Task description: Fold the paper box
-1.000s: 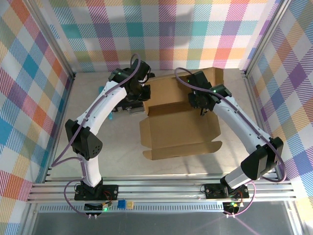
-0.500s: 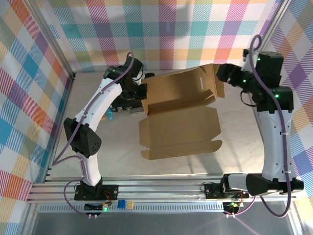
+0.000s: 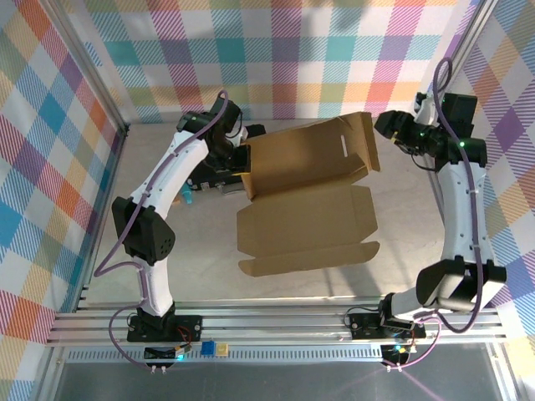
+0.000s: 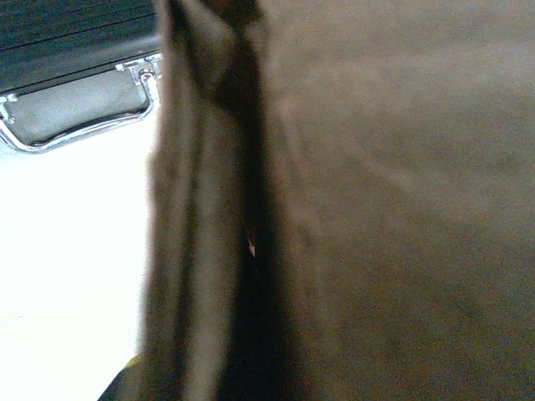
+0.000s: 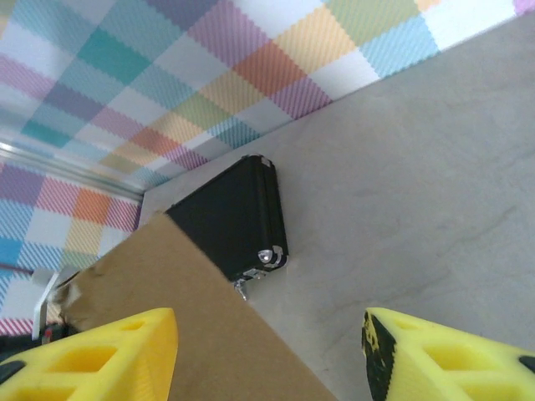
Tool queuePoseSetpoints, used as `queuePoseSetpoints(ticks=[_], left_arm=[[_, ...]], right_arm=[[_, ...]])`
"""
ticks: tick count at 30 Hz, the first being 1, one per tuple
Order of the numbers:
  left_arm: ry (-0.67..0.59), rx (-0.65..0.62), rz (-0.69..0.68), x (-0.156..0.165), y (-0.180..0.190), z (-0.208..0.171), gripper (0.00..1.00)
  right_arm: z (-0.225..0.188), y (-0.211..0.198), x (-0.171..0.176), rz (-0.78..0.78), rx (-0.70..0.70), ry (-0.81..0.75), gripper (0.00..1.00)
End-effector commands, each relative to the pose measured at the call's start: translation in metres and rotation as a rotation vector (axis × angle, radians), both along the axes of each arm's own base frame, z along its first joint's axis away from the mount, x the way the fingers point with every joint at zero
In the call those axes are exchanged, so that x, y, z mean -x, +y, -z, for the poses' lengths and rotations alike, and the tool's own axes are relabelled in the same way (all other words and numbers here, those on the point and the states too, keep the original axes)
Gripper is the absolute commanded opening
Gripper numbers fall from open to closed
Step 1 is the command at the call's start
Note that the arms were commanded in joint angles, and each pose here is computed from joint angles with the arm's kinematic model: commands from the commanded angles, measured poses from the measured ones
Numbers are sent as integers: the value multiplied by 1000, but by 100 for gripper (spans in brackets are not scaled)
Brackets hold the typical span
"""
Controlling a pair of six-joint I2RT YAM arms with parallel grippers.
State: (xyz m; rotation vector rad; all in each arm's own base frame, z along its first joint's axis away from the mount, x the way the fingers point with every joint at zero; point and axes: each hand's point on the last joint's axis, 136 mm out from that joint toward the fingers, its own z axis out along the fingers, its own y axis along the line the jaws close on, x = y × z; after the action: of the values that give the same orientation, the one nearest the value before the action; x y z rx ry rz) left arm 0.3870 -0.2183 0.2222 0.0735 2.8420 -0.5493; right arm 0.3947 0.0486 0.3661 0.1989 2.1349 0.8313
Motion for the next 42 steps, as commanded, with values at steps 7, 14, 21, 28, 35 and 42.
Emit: queuePoseSetpoints(ticks=[7, 14, 21, 28, 35, 42], left_arm=[[13, -4, 5, 4, 6, -9, 0], [17, -3, 4, 6, 6, -10, 0], [24, 10, 5, 6, 3, -8, 0], [22, 2, -10, 3, 4, -5, 0], [22, 3, -46, -7, 2, 5, 0], [29, 38, -38, -15, -8, 10, 0]], right_arm=[[-25, 10, 28, -56, 164, -289, 69], [22, 5, 21, -57, 328, -185, 65], [39, 20, -1, -85, 474, -111, 52], [34, 11, -8, 94, 734, -77, 0], [-7, 57, 25, 248, 1048, -182, 0], [-13, 112, 37, 307, 1300, -253, 0]])
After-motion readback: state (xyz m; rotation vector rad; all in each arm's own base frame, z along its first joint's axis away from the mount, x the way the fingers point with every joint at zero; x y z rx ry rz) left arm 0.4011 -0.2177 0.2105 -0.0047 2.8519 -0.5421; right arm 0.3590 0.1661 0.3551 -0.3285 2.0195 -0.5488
